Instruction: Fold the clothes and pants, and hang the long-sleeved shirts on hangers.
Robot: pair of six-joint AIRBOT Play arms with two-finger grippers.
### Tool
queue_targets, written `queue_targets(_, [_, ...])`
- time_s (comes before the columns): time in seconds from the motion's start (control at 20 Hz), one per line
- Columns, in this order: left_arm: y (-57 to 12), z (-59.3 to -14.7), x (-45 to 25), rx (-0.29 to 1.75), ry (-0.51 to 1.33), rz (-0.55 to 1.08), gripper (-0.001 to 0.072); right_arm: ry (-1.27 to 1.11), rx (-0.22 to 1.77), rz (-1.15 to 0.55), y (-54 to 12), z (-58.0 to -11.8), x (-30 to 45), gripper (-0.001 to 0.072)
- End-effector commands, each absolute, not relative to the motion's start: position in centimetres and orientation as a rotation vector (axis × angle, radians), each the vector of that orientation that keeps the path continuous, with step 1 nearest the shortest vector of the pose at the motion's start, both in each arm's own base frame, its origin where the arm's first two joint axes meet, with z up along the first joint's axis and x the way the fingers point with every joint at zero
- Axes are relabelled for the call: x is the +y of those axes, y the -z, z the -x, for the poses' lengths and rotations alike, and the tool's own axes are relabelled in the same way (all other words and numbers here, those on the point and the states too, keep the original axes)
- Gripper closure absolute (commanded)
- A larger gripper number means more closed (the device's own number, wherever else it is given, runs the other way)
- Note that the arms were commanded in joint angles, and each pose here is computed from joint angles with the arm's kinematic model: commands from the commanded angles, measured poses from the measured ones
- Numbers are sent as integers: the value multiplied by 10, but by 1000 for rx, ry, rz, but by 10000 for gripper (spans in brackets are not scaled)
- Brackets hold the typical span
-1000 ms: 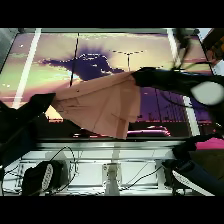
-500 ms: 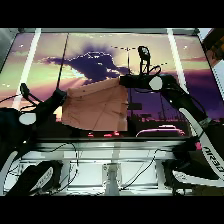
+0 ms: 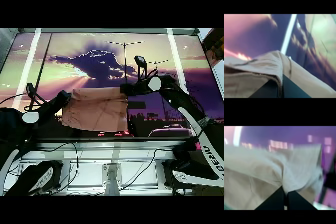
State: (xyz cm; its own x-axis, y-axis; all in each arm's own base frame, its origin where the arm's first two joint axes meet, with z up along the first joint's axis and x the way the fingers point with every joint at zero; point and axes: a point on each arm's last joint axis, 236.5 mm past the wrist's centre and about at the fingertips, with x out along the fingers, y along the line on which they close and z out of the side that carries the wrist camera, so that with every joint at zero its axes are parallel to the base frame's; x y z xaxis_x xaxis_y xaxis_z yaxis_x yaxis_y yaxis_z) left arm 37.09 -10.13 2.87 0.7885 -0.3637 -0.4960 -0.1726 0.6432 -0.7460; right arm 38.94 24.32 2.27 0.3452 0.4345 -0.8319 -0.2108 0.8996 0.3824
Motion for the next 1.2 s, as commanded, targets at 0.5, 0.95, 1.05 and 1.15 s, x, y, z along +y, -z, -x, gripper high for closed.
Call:
queue_targets(0.5, [4,-277,-85,1132,272,833,685,-599,1493,-91,-30,-275,251,704])
queue_targets(0.95, [27,-203,-90,1463,316,726,685,-626,1626,68,-22,-231,246,704])
queue_targets(1.05, [35,-195,-81,1505,272,690,684,-620,1636,72,-20,-230,245,703])
queue_targets(1.15, [41,-192,-72,1520,241,648,684,-611,1648,68,-14,-231,246,704])
